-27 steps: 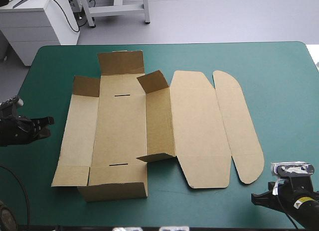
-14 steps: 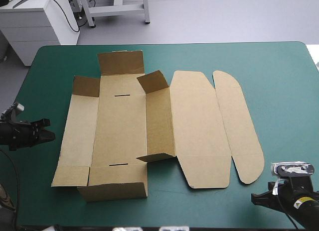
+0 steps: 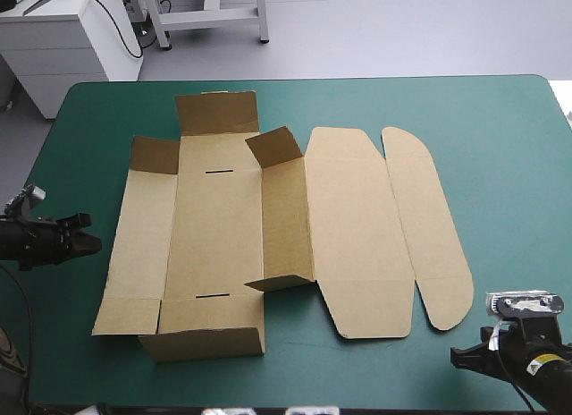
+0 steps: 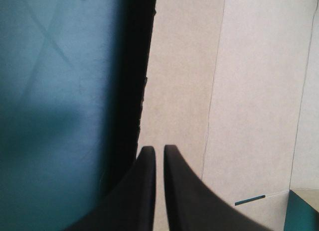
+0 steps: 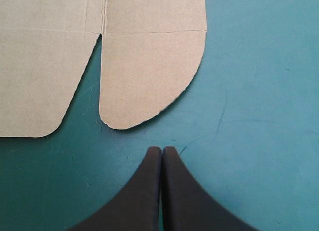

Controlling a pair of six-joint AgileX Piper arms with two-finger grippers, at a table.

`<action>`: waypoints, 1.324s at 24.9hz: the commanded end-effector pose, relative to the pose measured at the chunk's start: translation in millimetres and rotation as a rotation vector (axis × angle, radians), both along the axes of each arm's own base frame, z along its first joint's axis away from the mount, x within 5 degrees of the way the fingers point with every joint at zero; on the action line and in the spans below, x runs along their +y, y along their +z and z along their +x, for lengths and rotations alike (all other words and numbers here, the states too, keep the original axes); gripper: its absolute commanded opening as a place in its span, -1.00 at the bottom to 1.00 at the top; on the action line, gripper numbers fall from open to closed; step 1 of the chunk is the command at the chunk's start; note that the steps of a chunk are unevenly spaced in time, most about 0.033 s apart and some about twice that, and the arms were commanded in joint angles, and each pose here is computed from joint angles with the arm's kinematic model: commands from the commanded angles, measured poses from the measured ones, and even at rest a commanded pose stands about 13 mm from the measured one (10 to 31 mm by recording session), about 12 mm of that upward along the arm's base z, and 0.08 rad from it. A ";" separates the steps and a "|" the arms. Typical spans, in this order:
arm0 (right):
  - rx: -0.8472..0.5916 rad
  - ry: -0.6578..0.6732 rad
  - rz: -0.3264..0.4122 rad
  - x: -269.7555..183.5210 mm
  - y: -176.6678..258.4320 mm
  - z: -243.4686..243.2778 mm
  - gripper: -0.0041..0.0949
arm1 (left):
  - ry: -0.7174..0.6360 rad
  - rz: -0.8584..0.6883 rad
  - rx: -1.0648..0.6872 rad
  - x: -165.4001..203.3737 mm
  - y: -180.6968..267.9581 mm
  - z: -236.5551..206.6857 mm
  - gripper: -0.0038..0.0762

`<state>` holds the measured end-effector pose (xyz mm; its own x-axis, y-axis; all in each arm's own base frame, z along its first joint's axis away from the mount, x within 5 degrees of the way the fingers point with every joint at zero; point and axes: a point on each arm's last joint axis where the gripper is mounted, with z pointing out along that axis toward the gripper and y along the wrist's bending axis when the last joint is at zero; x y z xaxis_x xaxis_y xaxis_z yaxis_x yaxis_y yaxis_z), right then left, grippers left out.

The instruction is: Fold the box

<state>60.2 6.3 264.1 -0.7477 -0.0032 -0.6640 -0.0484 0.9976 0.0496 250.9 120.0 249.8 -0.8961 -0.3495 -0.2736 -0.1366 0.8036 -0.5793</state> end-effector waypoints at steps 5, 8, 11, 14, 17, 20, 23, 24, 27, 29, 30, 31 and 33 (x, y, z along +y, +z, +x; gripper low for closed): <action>-0.059 -0.001 0.001 0.0 8.9 3.8 -0.96 | -0.051 0.045 0.015 -1.2 10.7 -7.3 0.01; -0.059 -0.001 0.001 0.0 8.9 3.8 -0.96 | -0.046 0.045 0.019 -1.0 10.6 -7.4 0.15; -0.059 -0.001 0.001 0.0 8.9 3.8 -0.96 | -0.034 0.045 0.010 -0.7 10.4 -6.4 0.15; -0.059 -0.001 0.001 0.0 8.9 3.8 -0.96 | -0.017 0.006 -0.017 -2.9 13.1 -3.7 0.15; -0.059 -0.001 0.001 0.0 8.9 3.8 -0.96 | -0.018 -0.024 -0.005 -2.5 8.7 -1.4 0.15; -0.059 -0.001 0.001 0.0 8.9 3.8 -0.96 | -0.043 -0.070 0.036 -2.7 0.9 -0.5 0.15; -0.059 -0.001 0.001 0.0 8.9 3.8 -0.96 | -0.047 -0.095 0.057 -2.6 -5.8 2.1 0.15; -0.059 -0.001 0.001 0.0 8.9 3.8 -0.96 | -0.049 -0.099 0.062 -3.0 -7.5 2.6 0.15; -0.059 -0.001 0.001 0.0 8.9 3.8 -0.96 | -0.073 -0.107 0.074 -8.5 -11.5 5.3 0.15; -0.059 -0.001 0.001 0.0 8.9 3.8 -0.96 | -0.102 -0.117 0.095 -16.0 -17.8 8.9 0.15; -0.059 -0.001 0.001 0.0 8.9 3.8 -0.96 | -0.114 -0.122 0.103 -19.0 -20.2 10.5 0.15; -0.059 -0.001 0.001 0.0 8.9 3.8 -0.96 | -0.123 -0.130 0.110 -21.0 -22.4 12.2 0.15; -0.059 -0.001 0.001 0.0 8.9 3.8 -0.96 | -0.142 -0.131 0.115 -25.7 -23.5 14.3 0.15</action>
<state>60.2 6.3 264.1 -0.7477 -0.0032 -0.6640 -0.0484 0.9976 0.0496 264.6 109.2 209.7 -0.9513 -0.2785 -0.1320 -0.1474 0.7871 -0.5990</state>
